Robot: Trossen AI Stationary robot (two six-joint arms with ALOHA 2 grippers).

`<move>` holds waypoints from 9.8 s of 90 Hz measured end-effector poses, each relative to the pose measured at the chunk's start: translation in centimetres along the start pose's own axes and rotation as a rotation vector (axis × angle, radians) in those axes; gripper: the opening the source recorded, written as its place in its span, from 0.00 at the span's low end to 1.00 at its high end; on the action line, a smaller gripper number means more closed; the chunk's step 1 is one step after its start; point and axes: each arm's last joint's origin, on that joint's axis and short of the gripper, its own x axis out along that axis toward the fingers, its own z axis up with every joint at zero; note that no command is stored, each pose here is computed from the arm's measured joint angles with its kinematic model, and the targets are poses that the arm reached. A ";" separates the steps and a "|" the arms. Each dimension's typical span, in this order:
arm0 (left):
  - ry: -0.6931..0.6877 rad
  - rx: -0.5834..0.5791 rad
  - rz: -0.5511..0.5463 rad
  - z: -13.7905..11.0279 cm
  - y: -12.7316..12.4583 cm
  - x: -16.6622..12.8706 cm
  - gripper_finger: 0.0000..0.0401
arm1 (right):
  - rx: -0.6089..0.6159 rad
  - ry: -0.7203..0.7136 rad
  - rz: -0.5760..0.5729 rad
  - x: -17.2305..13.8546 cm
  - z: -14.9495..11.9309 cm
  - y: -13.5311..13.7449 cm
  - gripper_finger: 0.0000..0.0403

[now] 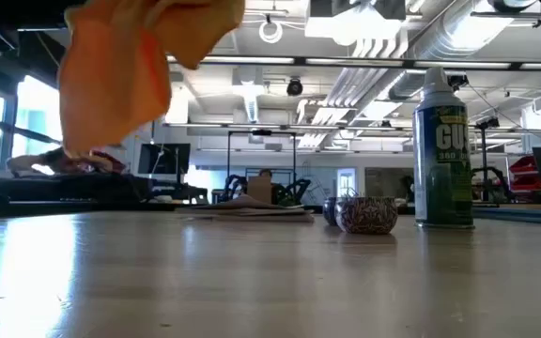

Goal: Apply microfiber cloth
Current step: Wipe the pink phone with the orange microfiber cloth

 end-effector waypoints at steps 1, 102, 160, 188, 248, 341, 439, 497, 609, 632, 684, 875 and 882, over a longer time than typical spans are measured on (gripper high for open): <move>0.001 0.000 0.000 0.0 0.0 0.0 0.05 | -0.003 0.008 -0.007 -0.1 0.0 0.0 0.00; -0.090 -0.041 0.170 -0.1 0.8 -0.1 0.05 | 0.495 0.191 -0.048 -1.9 -2.8 -2.2 0.00; -0.092 -0.021 0.198 0.1 1.3 0.1 0.05 | 0.523 0.006 0.184 1.4 -1.1 -0.3 0.00; -0.074 -0.015 0.145 0.1 1.0 0.1 0.05 | 0.513 -0.087 0.222 3.0 -0.9 -0.7 0.00; -0.059 0.009 0.131 0.1 1.0 0.1 0.05 | 0.513 0.047 0.026 2.8 -1.8 -1.4 0.00; -0.026 -0.026 0.095 0.0 0.8 0.1 0.05 | 0.323 0.150 0.143 -1.1 -1.1 3.1 0.00; -0.027 -0.032 0.072 0.2 0.6 0.1 0.05 | -0.081 0.070 0.032 1.0 -1.2 -2.1 0.00; 0.011 -0.017 -0.012 0.4 0.1 0.0 0.05 | 0.193 -0.042 0.433 -1.0 -0.1 3.9 0.00; -0.061 0.033 0.113 0.4 0.7 0.0 0.05 | 0.299 -0.067 0.344 1.1 0.0 3.5 0.00; -0.098 0.053 0.197 0.3 1.1 0.0 0.05 | 0.234 -0.012 0.169 3.8 -0.7 3.3 0.00; -0.113 0.065 0.268 0.1 1.6 -0.1 0.05 | 0.192 -0.038 0.122 5.4 -1.4 0.8 0.00; 0.028 -0.060 0.004 0.4 0.2 -0.2 0.05 | 0.292 0.048 0.427 -1.2 0.5 5.8 0.00; 0.025 -0.078 -0.007 0.5 0.0 -0.2 0.05 | 0.277 0.067 0.411 -2.1 0.7 6.6 0.00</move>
